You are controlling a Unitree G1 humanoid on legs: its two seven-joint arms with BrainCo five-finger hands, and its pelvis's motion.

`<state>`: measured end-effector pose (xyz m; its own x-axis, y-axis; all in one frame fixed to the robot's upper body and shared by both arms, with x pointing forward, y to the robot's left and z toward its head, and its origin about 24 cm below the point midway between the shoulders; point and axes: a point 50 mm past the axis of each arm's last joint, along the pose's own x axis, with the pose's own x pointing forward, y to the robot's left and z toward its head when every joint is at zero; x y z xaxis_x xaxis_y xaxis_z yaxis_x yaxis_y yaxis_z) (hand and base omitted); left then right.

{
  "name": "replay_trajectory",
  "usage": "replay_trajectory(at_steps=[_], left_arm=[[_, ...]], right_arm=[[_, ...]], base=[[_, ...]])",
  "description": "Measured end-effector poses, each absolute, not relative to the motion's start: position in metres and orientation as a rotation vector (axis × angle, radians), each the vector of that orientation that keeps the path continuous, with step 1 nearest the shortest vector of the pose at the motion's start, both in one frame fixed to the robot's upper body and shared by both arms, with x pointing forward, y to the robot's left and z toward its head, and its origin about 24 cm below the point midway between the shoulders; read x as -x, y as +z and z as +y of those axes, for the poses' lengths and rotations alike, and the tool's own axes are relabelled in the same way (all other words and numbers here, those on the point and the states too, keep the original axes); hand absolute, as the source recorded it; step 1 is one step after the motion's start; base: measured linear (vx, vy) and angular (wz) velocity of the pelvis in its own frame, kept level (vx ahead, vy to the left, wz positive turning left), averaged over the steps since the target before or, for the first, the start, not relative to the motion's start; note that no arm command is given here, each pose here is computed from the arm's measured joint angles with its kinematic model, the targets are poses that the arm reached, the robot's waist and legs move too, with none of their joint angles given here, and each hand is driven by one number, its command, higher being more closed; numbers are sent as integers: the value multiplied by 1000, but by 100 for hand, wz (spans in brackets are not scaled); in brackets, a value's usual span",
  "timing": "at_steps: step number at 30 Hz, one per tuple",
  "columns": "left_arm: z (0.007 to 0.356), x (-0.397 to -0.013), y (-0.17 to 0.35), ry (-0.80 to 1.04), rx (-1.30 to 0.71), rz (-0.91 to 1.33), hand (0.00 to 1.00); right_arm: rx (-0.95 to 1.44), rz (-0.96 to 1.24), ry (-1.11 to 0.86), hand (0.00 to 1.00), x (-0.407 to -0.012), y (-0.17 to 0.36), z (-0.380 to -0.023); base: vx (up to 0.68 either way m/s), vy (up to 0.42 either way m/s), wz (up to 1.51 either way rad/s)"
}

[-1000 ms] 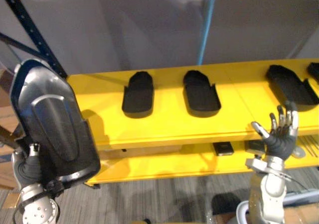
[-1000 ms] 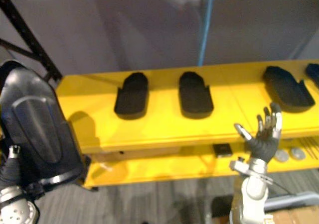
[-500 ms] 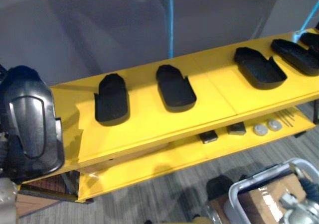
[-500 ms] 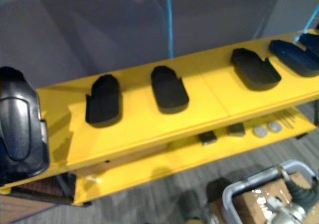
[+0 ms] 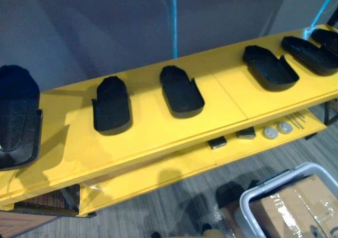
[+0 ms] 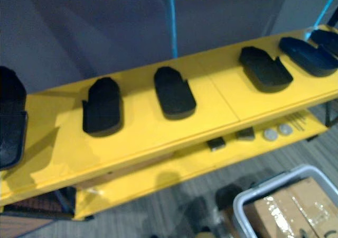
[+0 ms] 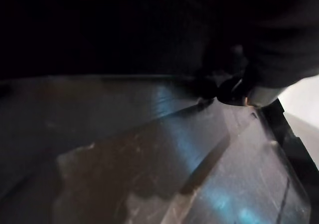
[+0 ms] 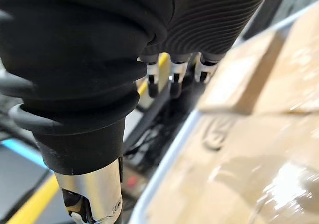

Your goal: Walk over and take plastic housings, then place them on the shelf

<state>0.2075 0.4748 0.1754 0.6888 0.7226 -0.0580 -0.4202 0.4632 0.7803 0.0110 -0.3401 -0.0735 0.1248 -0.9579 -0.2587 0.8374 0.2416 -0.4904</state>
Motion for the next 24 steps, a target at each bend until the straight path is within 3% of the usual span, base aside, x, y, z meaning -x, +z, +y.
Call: replay_trajectory(at_steps=[14, 24], left_arm=[[483, -208, 171, 775, -726, 453, 100], [481, -215, 187, 882, -743, 356, 100]], right_arm=[[174, 616, -1282, 0, -19, -83, -335], [148, 564, -1239, 0, -32, -77, -345]], base=[[-58, 11, -2], [-60, 16, 2]])
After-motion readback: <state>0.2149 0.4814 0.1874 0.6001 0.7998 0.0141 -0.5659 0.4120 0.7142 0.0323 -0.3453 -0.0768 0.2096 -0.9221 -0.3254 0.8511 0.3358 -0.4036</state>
